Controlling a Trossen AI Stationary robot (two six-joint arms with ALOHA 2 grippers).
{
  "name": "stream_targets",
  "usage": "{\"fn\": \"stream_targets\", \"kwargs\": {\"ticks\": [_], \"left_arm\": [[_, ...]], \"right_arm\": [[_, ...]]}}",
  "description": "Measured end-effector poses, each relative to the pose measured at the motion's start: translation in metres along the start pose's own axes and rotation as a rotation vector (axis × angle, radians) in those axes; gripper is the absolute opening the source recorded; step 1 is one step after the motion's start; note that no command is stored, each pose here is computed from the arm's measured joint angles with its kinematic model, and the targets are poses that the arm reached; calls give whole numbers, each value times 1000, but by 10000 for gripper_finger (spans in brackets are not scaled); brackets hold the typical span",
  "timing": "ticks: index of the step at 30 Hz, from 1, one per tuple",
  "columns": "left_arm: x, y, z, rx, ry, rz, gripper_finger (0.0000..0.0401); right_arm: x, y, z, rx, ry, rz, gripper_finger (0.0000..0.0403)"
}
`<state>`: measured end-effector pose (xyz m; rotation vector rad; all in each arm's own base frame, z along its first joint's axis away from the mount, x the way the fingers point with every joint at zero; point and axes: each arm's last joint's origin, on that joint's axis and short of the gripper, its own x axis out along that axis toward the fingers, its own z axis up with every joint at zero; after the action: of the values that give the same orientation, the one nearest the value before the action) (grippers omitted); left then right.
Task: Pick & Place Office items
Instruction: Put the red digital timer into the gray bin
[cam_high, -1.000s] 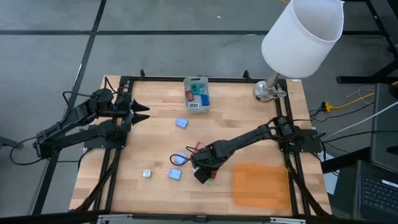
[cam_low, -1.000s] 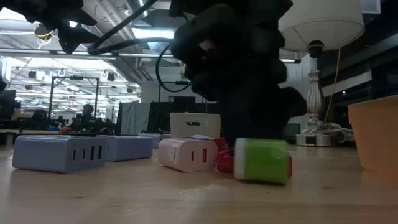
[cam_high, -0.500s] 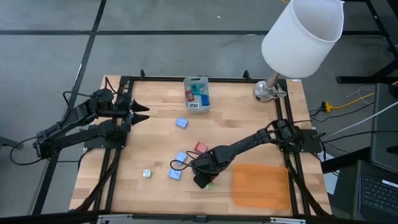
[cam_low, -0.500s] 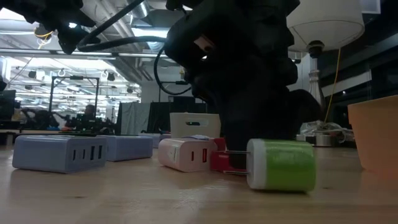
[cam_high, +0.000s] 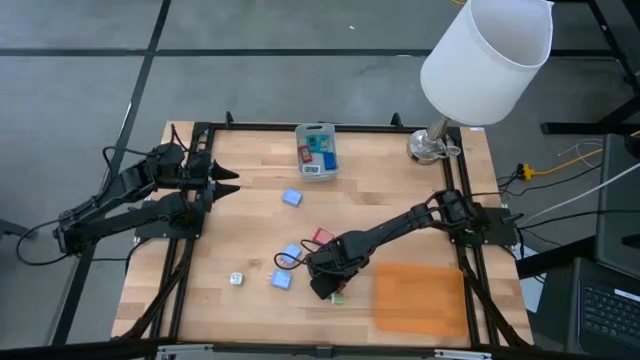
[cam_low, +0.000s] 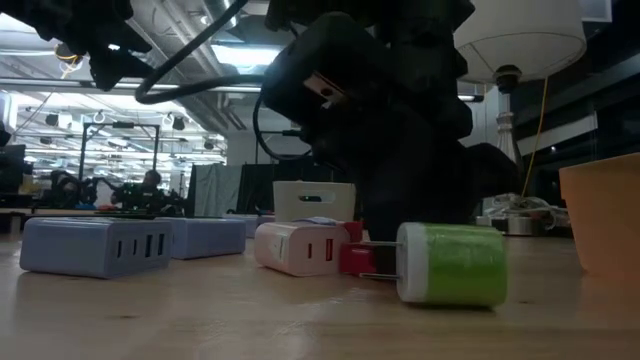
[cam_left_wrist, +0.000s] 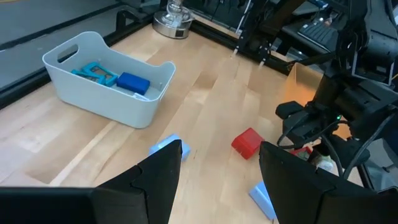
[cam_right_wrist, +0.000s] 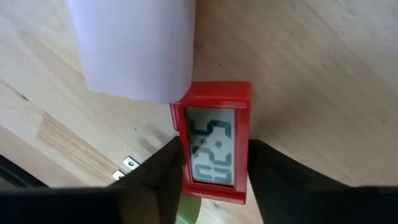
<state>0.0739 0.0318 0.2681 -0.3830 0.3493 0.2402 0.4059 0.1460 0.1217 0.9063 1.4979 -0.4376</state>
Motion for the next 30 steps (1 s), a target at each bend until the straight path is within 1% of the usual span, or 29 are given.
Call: {"fn": "stream_targets", "kwargs": {"ticks": [1, 2, 12, 16, 18, 26, 30], "left_arm": [[0, 0, 0, 0, 0, 1, 212], [0, 0, 0, 0, 0, 2, 212], [0, 0, 2, 7, -22, -4, 212], [0, -1, 4, 13, -41, -9, 212], [0, -1, 5, 16, -49, -11, 212], [0, -1, 5, 16, -49, -14, 212], [0, -1, 5, 16, -49, -14, 212]], "right_arm": [[0, 0, 1, 2, -3, -1, 138], [0, -1, 1, 3, -6, -2, 132], [-5, -1, 4, 36, -10, 13, 132], [-16, -2, 4, 56, -63, 14, 132], [-23, -2, 4, 71, -98, 10, 132], [-64, 1, -3, 67, -136, 106, 132], [-90, -1, 0, 75, -215, 142, 132]]}}
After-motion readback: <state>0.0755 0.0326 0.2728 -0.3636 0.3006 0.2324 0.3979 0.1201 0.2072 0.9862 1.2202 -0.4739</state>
